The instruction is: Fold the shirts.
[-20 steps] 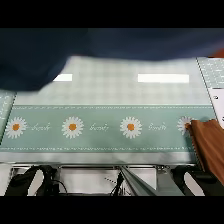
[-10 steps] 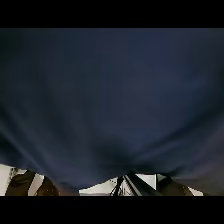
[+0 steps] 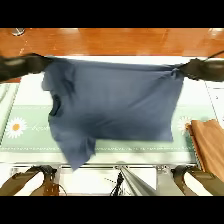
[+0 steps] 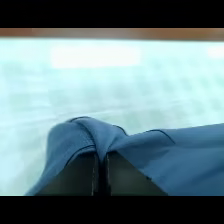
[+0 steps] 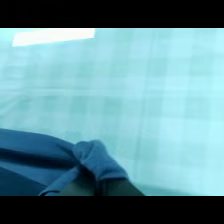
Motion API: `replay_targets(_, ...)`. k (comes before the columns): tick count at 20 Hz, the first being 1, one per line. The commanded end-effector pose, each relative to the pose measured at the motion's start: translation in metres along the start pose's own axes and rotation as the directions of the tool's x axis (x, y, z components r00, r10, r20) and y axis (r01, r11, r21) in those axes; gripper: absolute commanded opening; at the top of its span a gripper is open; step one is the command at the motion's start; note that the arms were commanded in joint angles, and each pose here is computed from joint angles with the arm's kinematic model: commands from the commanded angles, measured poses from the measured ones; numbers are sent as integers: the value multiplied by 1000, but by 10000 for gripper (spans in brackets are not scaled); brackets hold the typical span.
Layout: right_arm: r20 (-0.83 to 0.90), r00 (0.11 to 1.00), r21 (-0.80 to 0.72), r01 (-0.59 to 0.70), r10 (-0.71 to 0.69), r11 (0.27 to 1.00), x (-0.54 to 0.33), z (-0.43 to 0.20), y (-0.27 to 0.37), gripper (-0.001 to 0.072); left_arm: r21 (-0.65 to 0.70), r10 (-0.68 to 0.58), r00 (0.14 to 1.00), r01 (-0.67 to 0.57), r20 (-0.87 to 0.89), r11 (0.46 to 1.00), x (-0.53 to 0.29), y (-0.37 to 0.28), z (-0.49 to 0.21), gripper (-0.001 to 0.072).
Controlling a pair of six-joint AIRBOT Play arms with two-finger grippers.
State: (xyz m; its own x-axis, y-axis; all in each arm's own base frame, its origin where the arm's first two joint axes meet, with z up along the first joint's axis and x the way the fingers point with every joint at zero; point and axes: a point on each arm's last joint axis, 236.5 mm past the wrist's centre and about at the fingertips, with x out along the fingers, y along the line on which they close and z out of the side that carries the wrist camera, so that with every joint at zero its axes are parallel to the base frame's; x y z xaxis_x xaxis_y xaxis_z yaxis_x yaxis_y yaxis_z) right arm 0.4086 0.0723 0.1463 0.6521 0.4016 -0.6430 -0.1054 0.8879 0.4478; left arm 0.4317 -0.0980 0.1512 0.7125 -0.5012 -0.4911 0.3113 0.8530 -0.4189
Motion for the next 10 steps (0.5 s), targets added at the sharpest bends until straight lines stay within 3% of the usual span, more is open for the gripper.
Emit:
replay_targets(1, -24, 1000, 137, -10, 13, 991, 97, 15, -44, 23, -68, 12, 997, -17, -78, 998, 92, 35, -20, 25)
replay_targets(5, -45, 993, 312, -93, 113, 946, 166, 41, -54, 37, -228, -78, 989, 48, -127, 972, 136, 38, -13, 32)
replay_targets(6, -38, 989, 378, -117, 141, 918, 175, 45, -55, 210, -241, -100, 983, 61, -151, 969, 139, 36, -16, 142)
replay_targets(7, -41, 984, 416, -141, 174, 898, 180, 48, -54, 496, -265, -116, 978, 68, -170, 962, 139, 35, -18, 513)
replay_targets(8, -46, 979, 434, -161, 200, 887, 177, 52, -57, 636, -274, -127, 973, 71, -193, 959, 134, 37, -20, 706)
replay_targets(10, -77, 970, 406, -180, 229, 896, 150, 57, -69, 632, -263, -150, 946, 73, -286, 962, 107, 51, -28, 703)
